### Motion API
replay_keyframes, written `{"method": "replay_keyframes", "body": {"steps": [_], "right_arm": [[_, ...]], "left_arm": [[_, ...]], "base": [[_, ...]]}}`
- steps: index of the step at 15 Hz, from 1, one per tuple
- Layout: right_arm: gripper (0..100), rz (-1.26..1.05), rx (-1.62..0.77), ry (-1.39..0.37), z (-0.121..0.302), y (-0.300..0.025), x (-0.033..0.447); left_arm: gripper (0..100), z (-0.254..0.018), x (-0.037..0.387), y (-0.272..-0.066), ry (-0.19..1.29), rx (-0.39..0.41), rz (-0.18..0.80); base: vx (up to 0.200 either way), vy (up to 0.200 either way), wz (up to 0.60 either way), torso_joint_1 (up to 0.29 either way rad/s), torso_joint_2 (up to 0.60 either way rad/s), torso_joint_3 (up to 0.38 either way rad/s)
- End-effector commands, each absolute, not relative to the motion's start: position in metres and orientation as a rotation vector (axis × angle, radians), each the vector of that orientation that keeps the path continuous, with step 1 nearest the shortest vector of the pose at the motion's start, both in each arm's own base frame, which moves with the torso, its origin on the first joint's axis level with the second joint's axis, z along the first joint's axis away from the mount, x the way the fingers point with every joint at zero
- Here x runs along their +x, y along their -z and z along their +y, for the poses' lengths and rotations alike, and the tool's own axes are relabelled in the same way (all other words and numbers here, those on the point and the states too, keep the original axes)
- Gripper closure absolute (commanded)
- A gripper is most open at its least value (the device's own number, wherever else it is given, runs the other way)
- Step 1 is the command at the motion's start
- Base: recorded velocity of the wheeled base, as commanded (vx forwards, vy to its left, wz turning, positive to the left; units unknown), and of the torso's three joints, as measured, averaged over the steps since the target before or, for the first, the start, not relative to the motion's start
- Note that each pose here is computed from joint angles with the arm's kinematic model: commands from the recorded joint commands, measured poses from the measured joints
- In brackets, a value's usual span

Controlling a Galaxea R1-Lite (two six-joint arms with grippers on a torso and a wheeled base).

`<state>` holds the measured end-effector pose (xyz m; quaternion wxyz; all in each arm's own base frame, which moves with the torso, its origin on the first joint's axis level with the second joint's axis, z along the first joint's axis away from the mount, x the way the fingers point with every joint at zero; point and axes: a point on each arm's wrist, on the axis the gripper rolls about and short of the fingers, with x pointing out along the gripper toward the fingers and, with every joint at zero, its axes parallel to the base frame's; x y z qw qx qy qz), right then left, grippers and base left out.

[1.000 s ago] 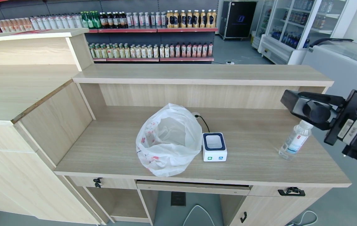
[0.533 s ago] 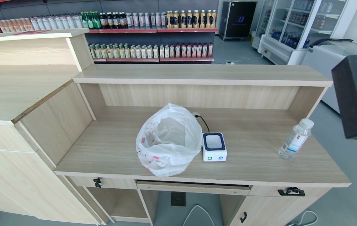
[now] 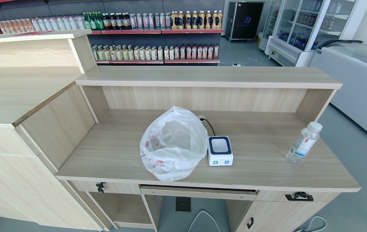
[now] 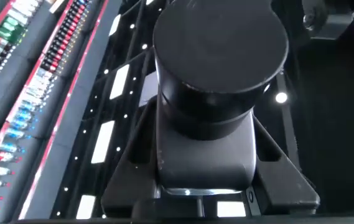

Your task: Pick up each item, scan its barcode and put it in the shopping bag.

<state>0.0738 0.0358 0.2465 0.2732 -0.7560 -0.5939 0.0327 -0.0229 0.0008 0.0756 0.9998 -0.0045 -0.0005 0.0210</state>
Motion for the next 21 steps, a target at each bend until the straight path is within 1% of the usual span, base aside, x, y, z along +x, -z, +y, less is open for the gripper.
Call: {"method": "replay_keyframes", "body": {"steps": [1,3,5,6,8,21], "right_arm": [[100,-1.645,-2.012,-0.088,0.038,-0.247,0.071],[100,-1.656,-2.007,-0.122,0.040,-0.243,0.072],[100,-1.670,-1.997,-0.189,0.044,-0.237,0.073],[100,-1.672,-1.992,-0.255,0.047,-0.231,0.076],[100,-1.692,-1.965,-0.306,0.052,-0.229,0.081],[100,-1.710,-1.925,-0.317,0.054,-0.233,0.078]], "left_arm": [[0,0.001,-0.023,-0.075,-0.043,-0.009,0.000],[0,0.001,-0.023,-0.075,-0.041,-0.009,0.000],[0,0.001,-0.023,-0.075,-0.043,-0.009,0.000],[0,0.001,-0.023,-0.075,-0.043,-0.009,0.000],[0,0.001,-0.023,-0.075,-0.043,-0.009,0.000],[0,0.001,-0.023,-0.075,-0.043,-0.009,0.000]], "base": [[0.000,0.000,0.00,0.000,0.00,0.000],[0.000,0.000,0.00,0.000,0.00,0.000],[0.000,0.000,0.00,0.000,0.00,0.000],[0.000,0.000,0.00,0.000,0.00,0.000],[0.000,0.000,0.00,0.000,0.00,0.000],[0.000,0.000,0.00,0.000,0.00,0.000]]}}
